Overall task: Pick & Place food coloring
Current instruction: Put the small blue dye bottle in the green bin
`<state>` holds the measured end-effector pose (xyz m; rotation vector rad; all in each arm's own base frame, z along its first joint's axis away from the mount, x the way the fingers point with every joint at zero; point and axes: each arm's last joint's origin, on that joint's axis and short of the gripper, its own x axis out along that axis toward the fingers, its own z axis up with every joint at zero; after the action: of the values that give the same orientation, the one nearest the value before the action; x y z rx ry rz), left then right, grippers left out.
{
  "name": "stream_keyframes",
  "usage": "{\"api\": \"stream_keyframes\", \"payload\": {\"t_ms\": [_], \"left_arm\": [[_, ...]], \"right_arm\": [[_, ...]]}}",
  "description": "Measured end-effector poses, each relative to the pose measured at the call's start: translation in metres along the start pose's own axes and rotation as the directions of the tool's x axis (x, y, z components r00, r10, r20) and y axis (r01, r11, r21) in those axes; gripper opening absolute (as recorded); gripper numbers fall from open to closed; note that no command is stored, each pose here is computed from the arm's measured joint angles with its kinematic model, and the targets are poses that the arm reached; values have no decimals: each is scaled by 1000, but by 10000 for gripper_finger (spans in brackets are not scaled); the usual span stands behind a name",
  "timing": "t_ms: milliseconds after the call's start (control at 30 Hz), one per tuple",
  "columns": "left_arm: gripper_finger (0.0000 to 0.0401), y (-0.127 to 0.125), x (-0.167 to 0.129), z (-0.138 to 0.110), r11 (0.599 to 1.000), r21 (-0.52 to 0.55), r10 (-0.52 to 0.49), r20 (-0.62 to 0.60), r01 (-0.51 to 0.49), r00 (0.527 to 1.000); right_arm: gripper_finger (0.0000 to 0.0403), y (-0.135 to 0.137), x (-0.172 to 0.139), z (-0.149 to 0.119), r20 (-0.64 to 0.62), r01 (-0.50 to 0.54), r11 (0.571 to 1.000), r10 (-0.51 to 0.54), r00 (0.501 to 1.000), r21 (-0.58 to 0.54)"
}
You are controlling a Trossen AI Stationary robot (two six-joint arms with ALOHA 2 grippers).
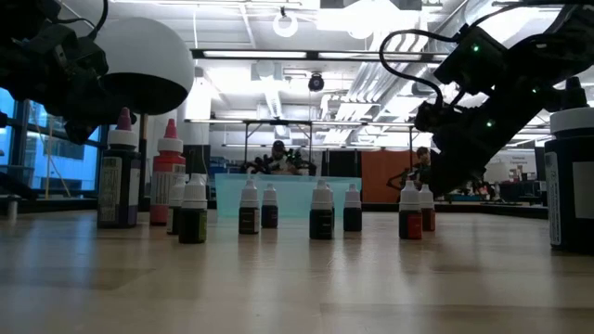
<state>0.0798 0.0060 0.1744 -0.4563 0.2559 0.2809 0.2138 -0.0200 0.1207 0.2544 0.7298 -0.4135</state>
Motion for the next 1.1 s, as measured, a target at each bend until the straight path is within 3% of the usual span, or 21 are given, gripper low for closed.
{"api": "stream_keyframes", "payload": {"t_ms": [200, 367, 567, 767, 1100], "left_arm": [[0, 0, 0, 0, 1000, 0, 0, 0, 0, 1000], [0, 0, 0, 0, 1000, 0, 0, 0, 0, 1000], [0, 0, 0, 0, 1000, 0, 0, 0, 0, 1000], [0, 0, 0, 0, 1000, 0, 0, 1, 0, 1000], [0, 0, 0, 0, 1000, -10, 0, 1, 0, 1000]], "right_arm": [[69, 2, -1, 6, 39, -15, 999, 14, 999, 32], [70, 9, -8, 32, 124, -45, 999, 41, 991, 26], [69, 21, -28, 79, 281, -89, 996, 85, 956, 5], [75, 31, -55, 134, 443, -127, 992, 126, 888, -29], [77, 15, -94, 211, 605, -24, 999, 41, 795, -36]]}}
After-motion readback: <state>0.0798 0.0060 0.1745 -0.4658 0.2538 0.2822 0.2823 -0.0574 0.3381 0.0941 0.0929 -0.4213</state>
